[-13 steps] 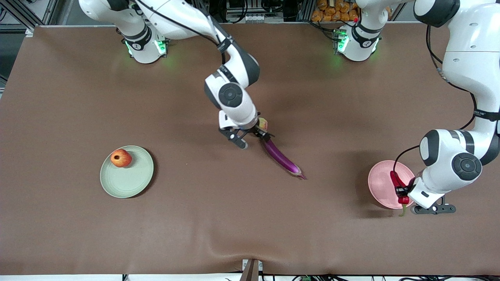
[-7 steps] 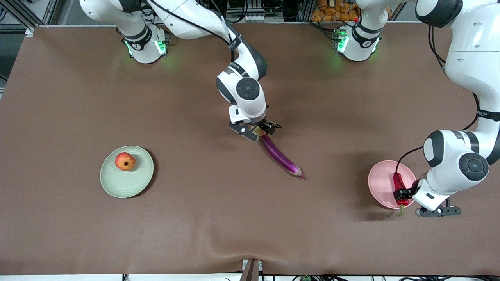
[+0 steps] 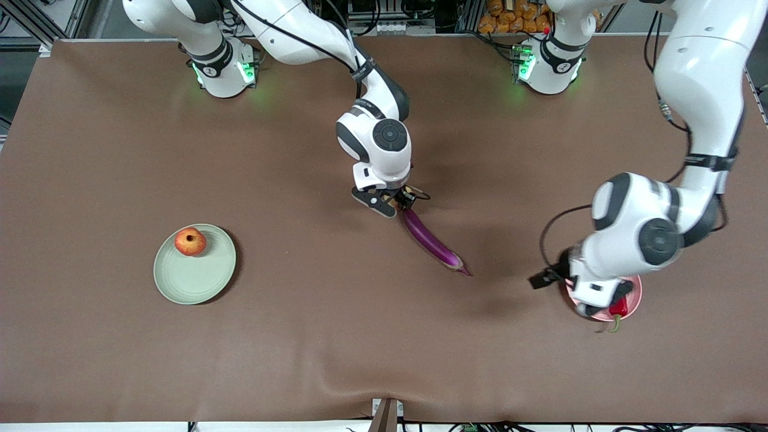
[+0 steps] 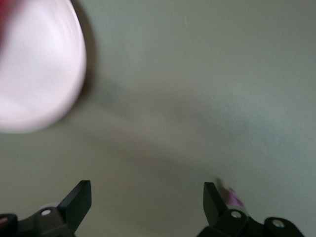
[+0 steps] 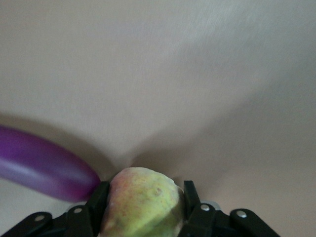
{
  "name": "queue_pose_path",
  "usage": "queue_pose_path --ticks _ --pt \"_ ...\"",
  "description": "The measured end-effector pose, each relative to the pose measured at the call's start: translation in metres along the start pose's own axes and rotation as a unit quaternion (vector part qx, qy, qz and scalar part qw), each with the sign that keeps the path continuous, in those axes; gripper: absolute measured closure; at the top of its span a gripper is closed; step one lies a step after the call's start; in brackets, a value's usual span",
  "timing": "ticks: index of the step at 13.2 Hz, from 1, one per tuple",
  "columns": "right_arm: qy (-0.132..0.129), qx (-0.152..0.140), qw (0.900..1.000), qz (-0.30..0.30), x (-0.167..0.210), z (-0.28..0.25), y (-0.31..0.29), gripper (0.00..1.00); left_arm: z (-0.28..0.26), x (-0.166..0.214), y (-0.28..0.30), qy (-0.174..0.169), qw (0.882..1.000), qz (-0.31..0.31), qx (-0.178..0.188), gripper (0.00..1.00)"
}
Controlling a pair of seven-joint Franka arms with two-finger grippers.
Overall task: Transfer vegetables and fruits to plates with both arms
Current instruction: 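Carry the peach to the green plate while the left gripper grasps the eggplant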
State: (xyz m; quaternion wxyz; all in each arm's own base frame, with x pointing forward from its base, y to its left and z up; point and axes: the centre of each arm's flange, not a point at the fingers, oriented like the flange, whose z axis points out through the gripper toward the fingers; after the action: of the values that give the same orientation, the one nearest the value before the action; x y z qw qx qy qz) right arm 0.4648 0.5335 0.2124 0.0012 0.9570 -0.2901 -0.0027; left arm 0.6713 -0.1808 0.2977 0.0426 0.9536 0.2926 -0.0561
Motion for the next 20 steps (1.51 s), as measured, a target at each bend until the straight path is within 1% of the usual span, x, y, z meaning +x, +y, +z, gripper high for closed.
queue_pose_path --ticks 2,3,4,6,8,9,11,12,13,14,15,16,18,19,20 --pt "0.001 -0.015 1.0 0.012 0.032 -0.031 0.004 0.35 0.025 -0.053 0.045 -0.009 0.997 -0.082 -0.006 0.0" --pt "-0.004 -0.027 1.0 0.006 0.054 -0.056 0.011 0.35 0.037 -0.077 0.064 -0.01 0.993 -0.116 -0.014 0.0" --pt "-0.013 -0.043 0.999 -0.007 0.084 -0.086 0.025 0.35 0.052 -0.101 0.082 -0.013 0.989 -0.147 -0.023 0.0" --pt "-0.038 -0.065 0.996 -0.043 0.151 -0.139 0.064 0.35 0.079 -0.138 0.102 -0.02 0.982 -0.184 -0.033 0.0" --pt "-0.068 -0.079 0.991 -0.085 0.231 -0.165 0.117 0.35 0.103 -0.167 0.113 -0.023 0.979 -0.204 -0.023 0.0" --pt "-0.081 -0.078 0.988 -0.106 0.27 -0.167 0.144 0.35 0.114 -0.177 0.116 -0.017 0.977 -0.21 -0.016 0.0" --pt "-0.102 -0.067 0.984 -0.133 0.347 -0.156 0.205 0.35 0.135 -0.193 0.119 0.002 0.977 -0.214 -0.005 0.0" --pt "-0.108 -0.058 0.981 -0.149 0.381 -0.146 0.235 0.35 0.144 -0.197 0.121 0.009 0.976 -0.215 -0.007 0.0" --pt "-0.103 -0.044 0.98 -0.167 0.41 -0.134 0.257 0.35 0.152 -0.2 0.122 0.011 0.975 -0.22 -0.015 0.0" --pt "-0.088 -0.032 0.979 -0.183 0.429 -0.122 0.268 0.35 0.161 -0.201 0.123 0.01 0.974 -0.225 -0.021 0.07" --pt "-0.073 -0.024 0.978 -0.195 0.44 -0.108 0.27 0.35 0.167 -0.2 0.123 0.009 0.974 -0.227 -0.023 0.07" --pt "-0.059 -0.018 0.977 -0.203 0.445 -0.093 0.266 0.35 0.166 -0.197 0.123 0.009 0.973 -0.228 -0.027 0.14" --pt "-0.026 -0.004 0.977 -0.213 0.449 -0.066 0.252 0.35 0.157 -0.192 0.123 0.013 0.973 -0.231 -0.026 0.38" --pt "-0.018 -0.001 0.975 -0.22 0.45 -0.056 0.249 0.28 0.149 -0.188 0.121 0.016 0.973 -0.23 -0.017 0.49" --pt "-0.017 -0.002 0.974 -0.228 0.452 -0.05 0.25 0.19 0.137 -0.183 0.119 0.021 0.974 -0.225 -0.005 0.6"
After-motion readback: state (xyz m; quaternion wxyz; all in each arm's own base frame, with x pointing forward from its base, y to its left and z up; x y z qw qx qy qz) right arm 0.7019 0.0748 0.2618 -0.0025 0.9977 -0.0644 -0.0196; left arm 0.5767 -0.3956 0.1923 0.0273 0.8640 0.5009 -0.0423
